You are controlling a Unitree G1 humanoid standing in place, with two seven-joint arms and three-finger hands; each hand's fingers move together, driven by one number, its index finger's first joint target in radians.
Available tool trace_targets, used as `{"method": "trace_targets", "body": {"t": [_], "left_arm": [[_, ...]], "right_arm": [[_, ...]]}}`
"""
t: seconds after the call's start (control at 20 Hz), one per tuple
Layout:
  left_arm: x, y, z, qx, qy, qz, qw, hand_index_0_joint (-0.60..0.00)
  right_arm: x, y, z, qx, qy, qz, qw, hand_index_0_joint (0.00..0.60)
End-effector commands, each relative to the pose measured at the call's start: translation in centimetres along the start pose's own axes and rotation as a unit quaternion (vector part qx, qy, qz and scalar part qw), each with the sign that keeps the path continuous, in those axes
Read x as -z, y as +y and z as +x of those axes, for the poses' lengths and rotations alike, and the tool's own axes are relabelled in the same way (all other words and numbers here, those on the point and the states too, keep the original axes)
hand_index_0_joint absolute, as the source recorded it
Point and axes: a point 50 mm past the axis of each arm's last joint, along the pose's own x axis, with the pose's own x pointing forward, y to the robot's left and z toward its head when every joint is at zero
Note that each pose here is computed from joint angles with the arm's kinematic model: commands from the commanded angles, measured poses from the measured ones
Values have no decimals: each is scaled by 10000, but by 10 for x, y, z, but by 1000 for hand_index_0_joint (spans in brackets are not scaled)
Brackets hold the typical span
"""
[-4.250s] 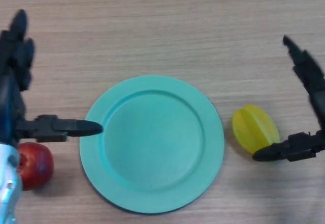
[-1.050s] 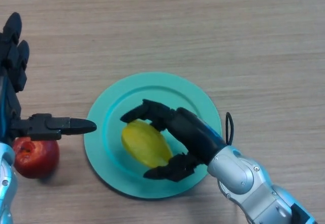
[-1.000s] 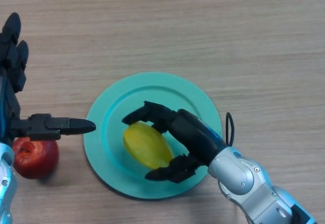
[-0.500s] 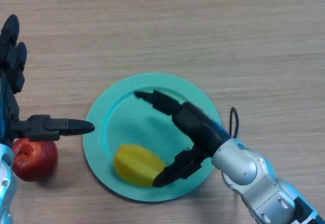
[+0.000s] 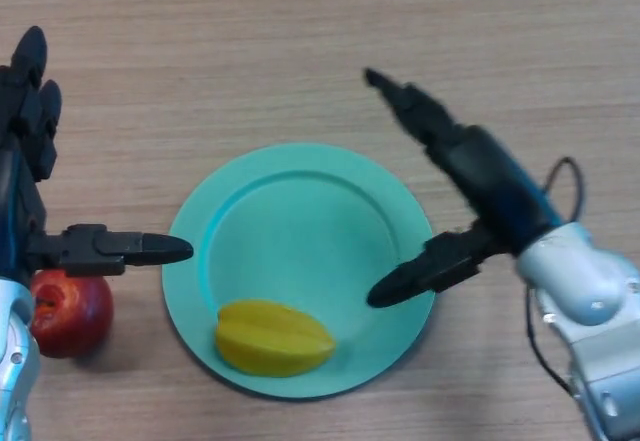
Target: Pick up the yellow starfruit and place it on the plate
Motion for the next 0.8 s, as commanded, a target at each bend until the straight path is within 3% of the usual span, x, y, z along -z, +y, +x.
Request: {"method": "trace_targets", "body": {"t": [0.05, 0.2, 0.4, 0.5, 0.8], "left_arm": [[-36, 10, 5, -139, -1022, 221, 9944, 0], [-37, 4, 5, -22, -993, 134, 9950, 0], [-40, 3, 4, 140, -1052, 90, 9943, 0], [-40, 1, 2, 226, -1069, -27, 9940, 0], [-46, -3, 3, 291, -1224, -16, 9920, 0]], "right_arm": [[-29, -33, -10, 575, -862, 106, 9946, 0], [-29, -54, -33, 887, -817, 420, 9918, 0], [-26, -65, -54, 1128, -901, 760, 9866, 0], [-26, -66, -58, 1263, -1009, 1103, 9807, 0], [-25, -71, -61, 1510, -1115, 1069, 9764, 0]]}}
